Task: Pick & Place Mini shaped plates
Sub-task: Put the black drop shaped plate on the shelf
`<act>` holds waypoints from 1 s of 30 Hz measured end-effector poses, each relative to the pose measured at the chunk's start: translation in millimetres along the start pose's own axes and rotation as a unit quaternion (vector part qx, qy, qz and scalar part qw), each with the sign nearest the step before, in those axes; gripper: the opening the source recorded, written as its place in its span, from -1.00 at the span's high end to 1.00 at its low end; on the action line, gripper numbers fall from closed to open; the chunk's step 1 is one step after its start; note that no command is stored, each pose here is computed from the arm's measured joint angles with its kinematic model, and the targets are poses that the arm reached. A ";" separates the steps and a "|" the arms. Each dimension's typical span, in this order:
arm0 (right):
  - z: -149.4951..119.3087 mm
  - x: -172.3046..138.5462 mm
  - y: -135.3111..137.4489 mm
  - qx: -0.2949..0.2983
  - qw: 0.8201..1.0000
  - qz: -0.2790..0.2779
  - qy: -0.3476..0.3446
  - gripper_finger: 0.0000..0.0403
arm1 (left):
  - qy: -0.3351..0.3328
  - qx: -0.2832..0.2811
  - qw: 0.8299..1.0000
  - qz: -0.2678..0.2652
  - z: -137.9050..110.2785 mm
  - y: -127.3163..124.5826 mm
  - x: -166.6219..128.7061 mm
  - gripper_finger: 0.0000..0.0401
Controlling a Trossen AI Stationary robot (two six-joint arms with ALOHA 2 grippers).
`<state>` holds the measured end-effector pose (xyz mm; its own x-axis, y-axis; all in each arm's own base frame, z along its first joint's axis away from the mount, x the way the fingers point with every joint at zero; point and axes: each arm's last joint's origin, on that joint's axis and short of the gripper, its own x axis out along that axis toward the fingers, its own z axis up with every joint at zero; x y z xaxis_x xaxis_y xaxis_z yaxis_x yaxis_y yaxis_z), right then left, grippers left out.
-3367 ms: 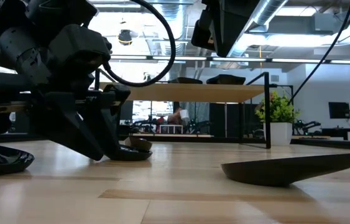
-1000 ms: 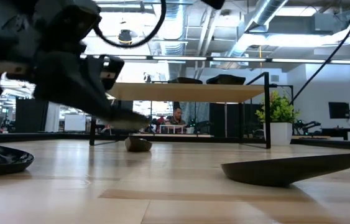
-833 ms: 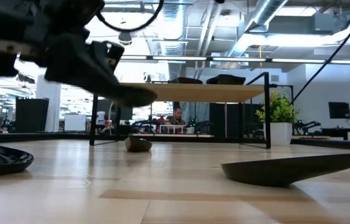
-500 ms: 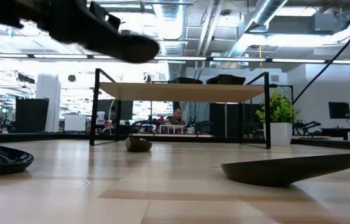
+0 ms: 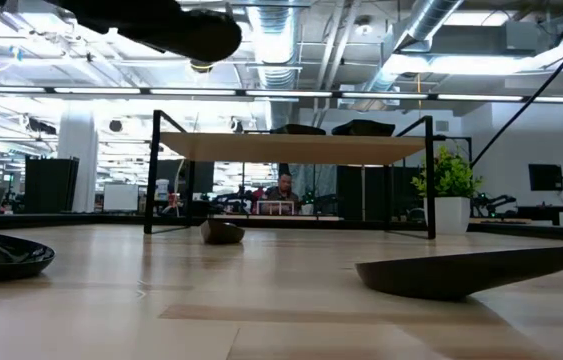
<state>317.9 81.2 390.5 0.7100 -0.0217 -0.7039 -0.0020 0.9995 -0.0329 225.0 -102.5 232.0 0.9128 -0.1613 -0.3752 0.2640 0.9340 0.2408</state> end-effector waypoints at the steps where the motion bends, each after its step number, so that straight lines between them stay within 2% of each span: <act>1: -0.1 -0.5 -0.1 0.000 1.000 0.000 0.000 0.62 | 0.007 0.000 1.000 0.001 1.6 1.8 -1.6 0.96; 6: 0.3 -2.4 -2.8 0.002 1.000 -0.005 -0.003 0.62 | 0.006 0.006 1.000 0.010 15.4 12.8 -7.7 0.94; 9: 1.7 -6.6 -2.7 -0.011 1.000 0.014 -0.013 0.62 | 0.009 0.006 1.000 0.010 24.7 22.2 -10.0 0.95; 13: 4.5 -20.7 -2.1 -0.035 0.998 0.035 -0.043 0.62 | 0.020 0.001 1.000 -0.001 35.7 37.6 -11.5 0.95; 17: 5.1 -37.2 -5.6 -0.058 0.995 0.036 -0.067 0.62 | 0.023 0.019 1.000 -0.008 44.2 54.4 -13.7 0.94; 24: -3.1 -80.5 -30.3 -0.080 0.992 0.015 -0.093 0.62 | 0.024 0.046 0.998 0.021 51.8 94.1 -19.2 0.95; 30: -7.6 -109.3 -56.8 -0.101 0.986 -0.026 -0.127 0.62 | 0.035 0.077 0.995 0.058 45.2 129.4 -25.4 0.95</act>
<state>235.2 26.6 463.9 0.8666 -0.0400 -0.4973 -0.0835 0.9711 -0.2237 250.1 8.0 313.2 0.9171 -0.0284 -0.3976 0.2084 0.8845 0.4174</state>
